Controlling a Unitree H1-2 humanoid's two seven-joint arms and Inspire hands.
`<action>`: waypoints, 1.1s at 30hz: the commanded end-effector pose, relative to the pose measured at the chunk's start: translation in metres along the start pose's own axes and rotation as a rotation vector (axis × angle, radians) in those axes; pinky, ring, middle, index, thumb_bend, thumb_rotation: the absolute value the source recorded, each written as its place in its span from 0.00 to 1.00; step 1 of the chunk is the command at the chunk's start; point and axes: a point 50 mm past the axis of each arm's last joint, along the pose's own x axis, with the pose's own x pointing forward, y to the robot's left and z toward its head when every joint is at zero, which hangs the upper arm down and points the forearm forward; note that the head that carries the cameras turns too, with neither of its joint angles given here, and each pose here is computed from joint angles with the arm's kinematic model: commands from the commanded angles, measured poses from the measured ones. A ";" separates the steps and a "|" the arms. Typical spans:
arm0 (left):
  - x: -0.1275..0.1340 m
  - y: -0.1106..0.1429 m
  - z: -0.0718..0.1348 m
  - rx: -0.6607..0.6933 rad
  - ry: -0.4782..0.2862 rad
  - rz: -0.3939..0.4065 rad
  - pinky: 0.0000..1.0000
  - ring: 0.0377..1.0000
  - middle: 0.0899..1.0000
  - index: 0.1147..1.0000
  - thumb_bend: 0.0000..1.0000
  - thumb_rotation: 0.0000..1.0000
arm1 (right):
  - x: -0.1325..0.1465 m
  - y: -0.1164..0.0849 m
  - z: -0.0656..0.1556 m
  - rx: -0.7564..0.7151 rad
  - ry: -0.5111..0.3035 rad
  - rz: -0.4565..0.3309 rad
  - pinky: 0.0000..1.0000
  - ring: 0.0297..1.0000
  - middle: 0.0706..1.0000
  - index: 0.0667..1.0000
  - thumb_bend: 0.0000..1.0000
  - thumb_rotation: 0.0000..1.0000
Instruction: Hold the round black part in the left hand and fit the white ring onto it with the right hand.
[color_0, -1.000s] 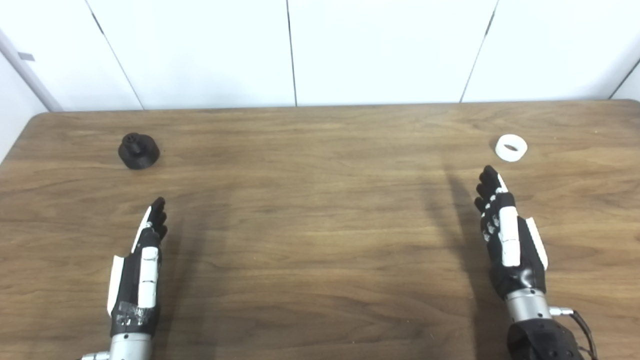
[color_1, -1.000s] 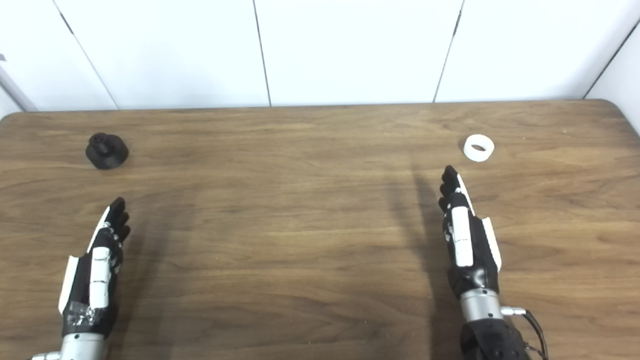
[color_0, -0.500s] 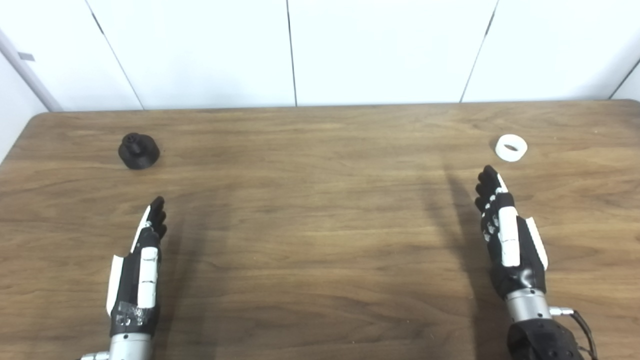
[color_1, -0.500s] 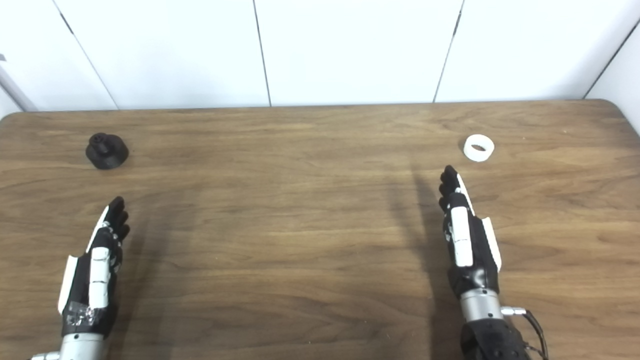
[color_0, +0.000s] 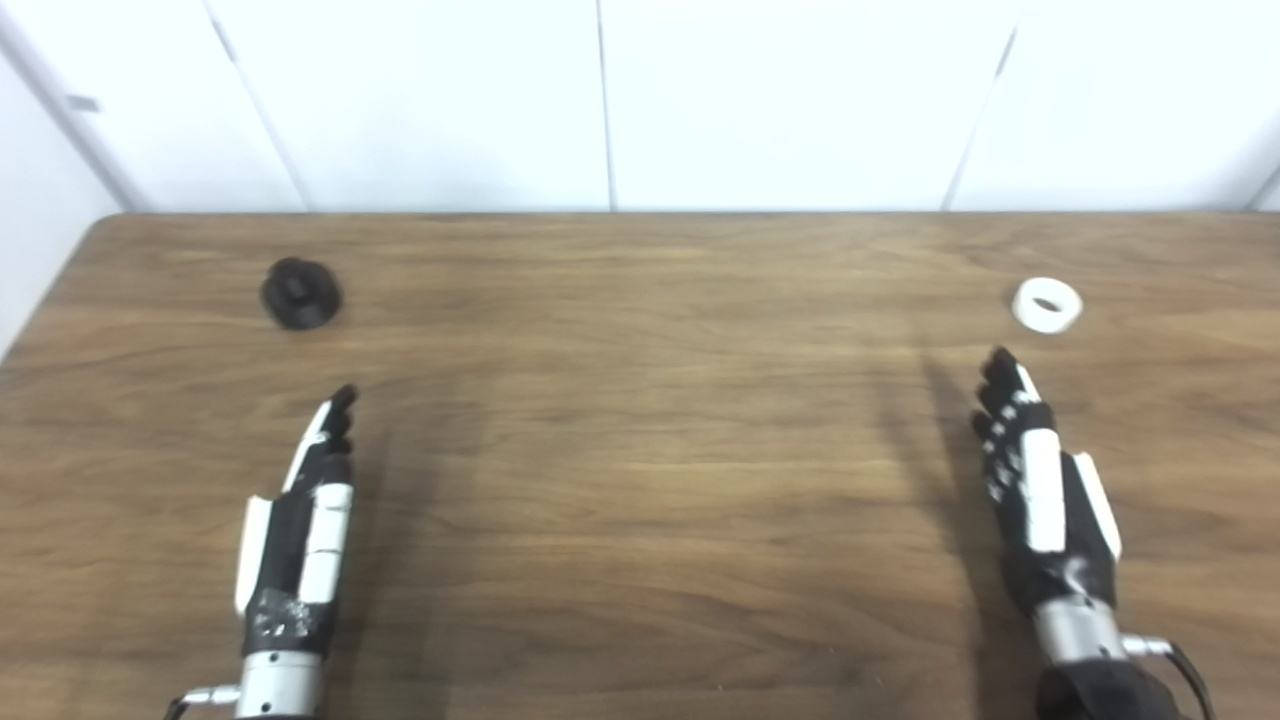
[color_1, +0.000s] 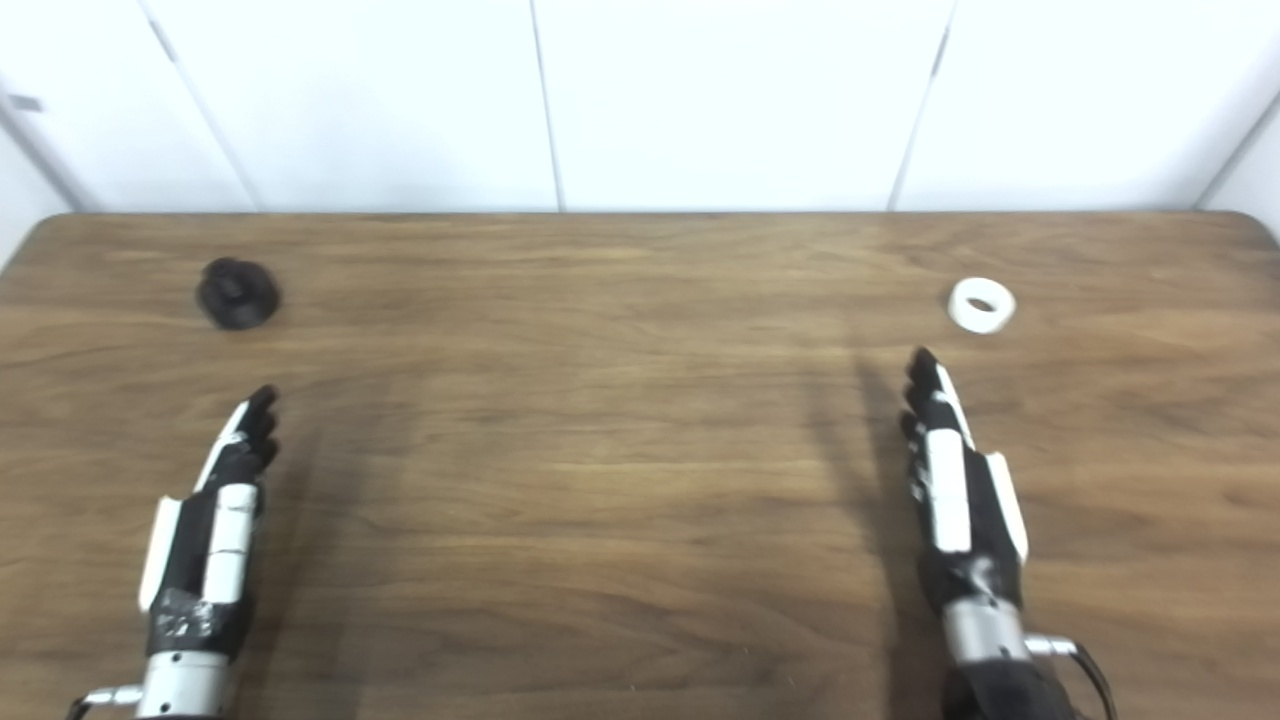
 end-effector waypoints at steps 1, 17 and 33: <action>-0.007 -0.015 -0.003 -0.035 -0.010 0.019 1.00 1.00 0.99 0.93 0.53 0.85 | -0.017 -0.012 -0.001 -0.029 -0.019 0.005 1.00 1.00 1.00 0.98 0.50 1.00; -0.013 -0.037 -0.017 -0.007 -0.045 -0.011 1.00 1.00 0.98 0.94 0.50 0.84 | -0.015 -0.022 -0.014 -0.010 -0.012 0.027 1.00 1.00 0.98 0.97 0.53 1.00; -0.002 -0.024 0.006 0.144 -0.017 0.063 0.99 0.99 0.96 0.91 0.76 0.41 | -0.015 -0.021 -0.017 -0.035 -0.016 0.032 1.00 0.99 0.95 0.93 0.60 1.00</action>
